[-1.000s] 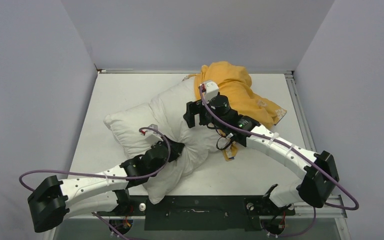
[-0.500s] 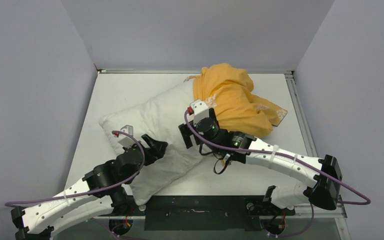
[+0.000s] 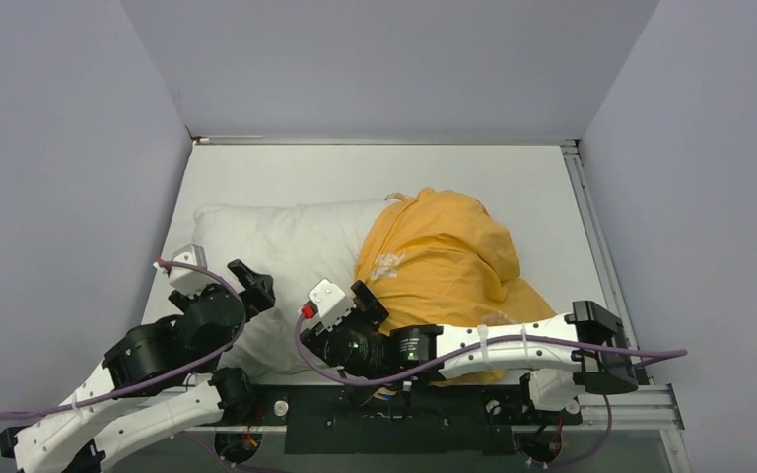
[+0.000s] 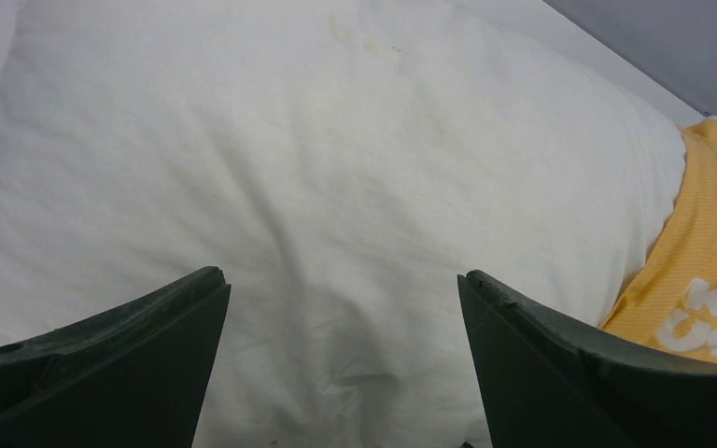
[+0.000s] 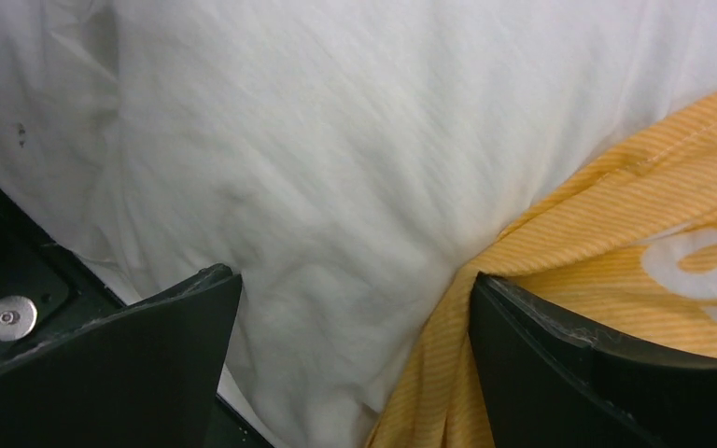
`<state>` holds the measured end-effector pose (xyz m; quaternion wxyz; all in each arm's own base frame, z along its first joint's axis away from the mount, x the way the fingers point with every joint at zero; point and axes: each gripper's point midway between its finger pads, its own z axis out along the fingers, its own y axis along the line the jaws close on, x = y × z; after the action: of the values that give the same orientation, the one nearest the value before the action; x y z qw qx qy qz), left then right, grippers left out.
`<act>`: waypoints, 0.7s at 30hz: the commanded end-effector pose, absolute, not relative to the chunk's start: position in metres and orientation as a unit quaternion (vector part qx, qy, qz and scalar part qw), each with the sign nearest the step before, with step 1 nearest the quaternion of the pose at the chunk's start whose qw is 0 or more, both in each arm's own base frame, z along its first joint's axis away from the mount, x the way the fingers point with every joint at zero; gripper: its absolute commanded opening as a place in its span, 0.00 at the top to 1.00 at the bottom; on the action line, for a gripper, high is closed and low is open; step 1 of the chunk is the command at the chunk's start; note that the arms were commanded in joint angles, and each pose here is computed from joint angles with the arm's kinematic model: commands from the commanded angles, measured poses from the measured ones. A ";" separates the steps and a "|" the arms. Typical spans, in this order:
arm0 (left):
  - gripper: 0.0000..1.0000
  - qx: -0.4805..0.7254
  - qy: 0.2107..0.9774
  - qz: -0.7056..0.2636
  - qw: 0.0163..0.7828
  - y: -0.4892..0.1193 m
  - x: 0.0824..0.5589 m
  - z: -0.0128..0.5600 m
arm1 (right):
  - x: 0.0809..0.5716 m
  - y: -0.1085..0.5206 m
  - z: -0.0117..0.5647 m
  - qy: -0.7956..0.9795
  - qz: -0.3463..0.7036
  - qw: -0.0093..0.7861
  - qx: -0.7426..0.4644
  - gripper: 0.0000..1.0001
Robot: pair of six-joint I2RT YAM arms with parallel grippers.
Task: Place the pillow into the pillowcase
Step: Stuff the pillow into the pillowcase.
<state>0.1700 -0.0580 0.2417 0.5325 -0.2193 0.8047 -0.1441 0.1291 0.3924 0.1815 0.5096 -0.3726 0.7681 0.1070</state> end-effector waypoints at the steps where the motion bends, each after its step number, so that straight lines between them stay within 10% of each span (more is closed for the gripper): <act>1: 0.03 -0.186 0.817 -0.091 0.538 -0.051 0.172 0.248 | 0.156 0.370 0.204 0.795 0.118 0.522 -0.287 0.10; 14: 0.04 -0.110 0.879 -0.142 0.442 -0.120 0.189 0.206 | 0.322 0.208 0.163 0.877 -0.013 0.463 -0.132 0.10; 21: 0.04 -0.106 0.878 -0.205 0.420 -0.130 0.195 0.195 | 0.325 0.208 0.228 0.858 0.031 0.491 -0.147 0.10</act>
<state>0.1892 -0.1022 0.1737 0.4082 -0.1393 0.8952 -0.1122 0.3439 0.2117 0.1963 0.4908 -0.1138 0.8636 0.0189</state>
